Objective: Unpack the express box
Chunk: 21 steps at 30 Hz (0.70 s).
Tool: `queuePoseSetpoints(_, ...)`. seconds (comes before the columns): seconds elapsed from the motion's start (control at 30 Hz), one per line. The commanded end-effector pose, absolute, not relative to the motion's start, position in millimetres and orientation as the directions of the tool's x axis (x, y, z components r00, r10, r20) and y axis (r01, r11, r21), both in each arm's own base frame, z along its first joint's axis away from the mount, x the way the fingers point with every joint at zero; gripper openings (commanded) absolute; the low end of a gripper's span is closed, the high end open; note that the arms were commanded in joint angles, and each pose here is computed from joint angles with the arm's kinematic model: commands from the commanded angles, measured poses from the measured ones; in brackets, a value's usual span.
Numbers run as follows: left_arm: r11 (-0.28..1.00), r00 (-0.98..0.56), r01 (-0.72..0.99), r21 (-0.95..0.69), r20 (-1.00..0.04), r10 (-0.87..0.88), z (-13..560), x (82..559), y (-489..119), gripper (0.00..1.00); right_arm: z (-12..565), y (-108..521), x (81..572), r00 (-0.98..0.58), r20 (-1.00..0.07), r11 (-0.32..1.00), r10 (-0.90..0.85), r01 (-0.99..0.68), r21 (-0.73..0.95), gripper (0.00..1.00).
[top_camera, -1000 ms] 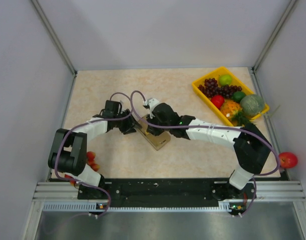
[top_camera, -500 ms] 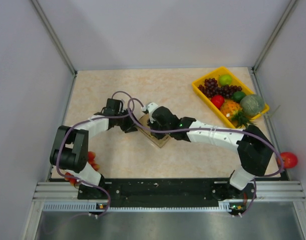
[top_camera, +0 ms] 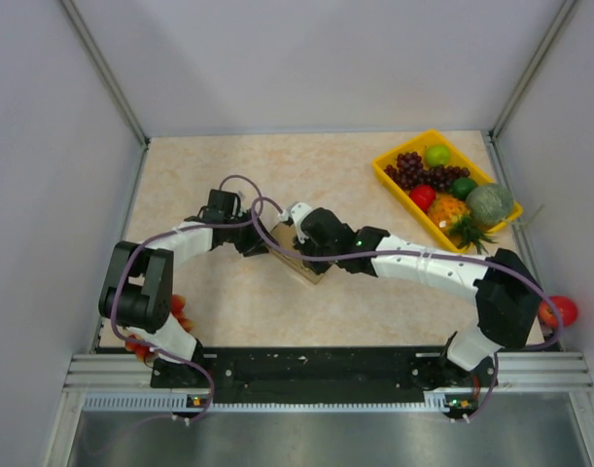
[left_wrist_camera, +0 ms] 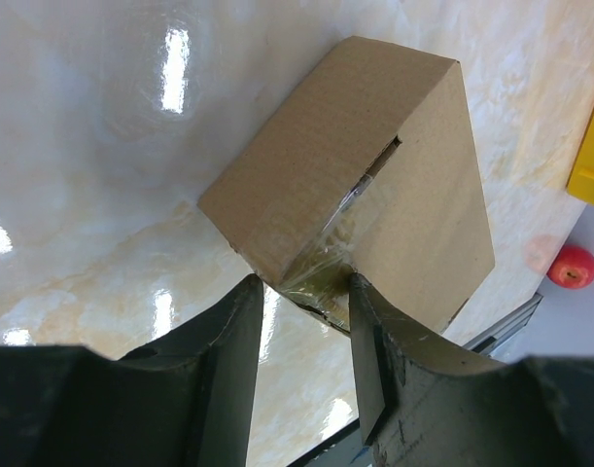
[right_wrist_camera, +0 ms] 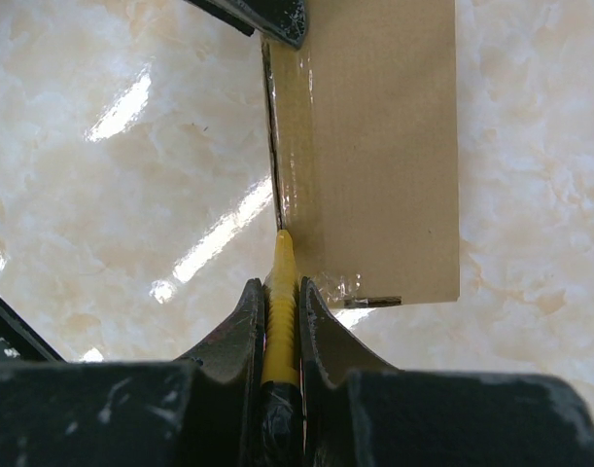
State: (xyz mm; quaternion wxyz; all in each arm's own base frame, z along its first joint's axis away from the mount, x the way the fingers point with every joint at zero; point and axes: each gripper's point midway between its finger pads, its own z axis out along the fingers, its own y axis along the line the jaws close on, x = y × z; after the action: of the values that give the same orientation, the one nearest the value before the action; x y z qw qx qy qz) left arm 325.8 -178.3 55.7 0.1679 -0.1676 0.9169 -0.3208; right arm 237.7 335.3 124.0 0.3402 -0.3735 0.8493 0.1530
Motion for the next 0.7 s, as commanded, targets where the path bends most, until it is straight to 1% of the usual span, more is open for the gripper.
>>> queuePoseSetpoints(0.0, 0.836, -0.859, -0.267, -0.479, -0.275, -0.432, 19.7, 333.2, -142.0, 0.43, 115.2, 310.0, 215.4, -0.499, -0.623, 0.650, -0.603, -0.760, -0.020, 0.00)
queuePoseSetpoints(0.17, 0.840, -0.857, -0.261, -0.476, -0.286, -0.428, 19.8, 334.9, -141.1, 0.41, 93.2, 299.3, 213.1, -0.515, -0.570, 0.652, -0.640, -0.757, -0.048, 0.00)
queuePoseSetpoints(0.27, 0.844, -0.856, -0.261, -0.468, -0.292, -0.426, 18.6, 335.7, -139.6, 0.41, 90.3, 295.0, 212.8, -0.524, -0.549, 0.656, -0.651, -0.752, -0.061, 0.00)
queuePoseSetpoints(0.37, 0.848, -0.856, -0.257, -0.463, -0.299, -0.422, 18.5, 337.4, -138.7, 0.41, 107.9, 294.2, 215.5, -0.511, -0.588, 0.668, -0.627, -0.741, -0.068, 0.00)
queuePoseSetpoints(0.57, 0.857, -0.855, -0.254, -0.449, -0.310, -0.416, 16.9, 339.3, -136.2, 0.41, 128.2, 283.6, 215.8, -0.509, -0.599, 0.685, -0.618, -0.723, -0.092, 0.00)
queuePoseSetpoints(0.67, 0.856, -0.856, -0.251, -0.451, -0.309, -0.414, 16.6, 340.0, -137.1, 0.41, 124.3, 279.7, 212.4, -0.519, -0.586, 0.686, -0.622, -0.722, -0.089, 0.00)
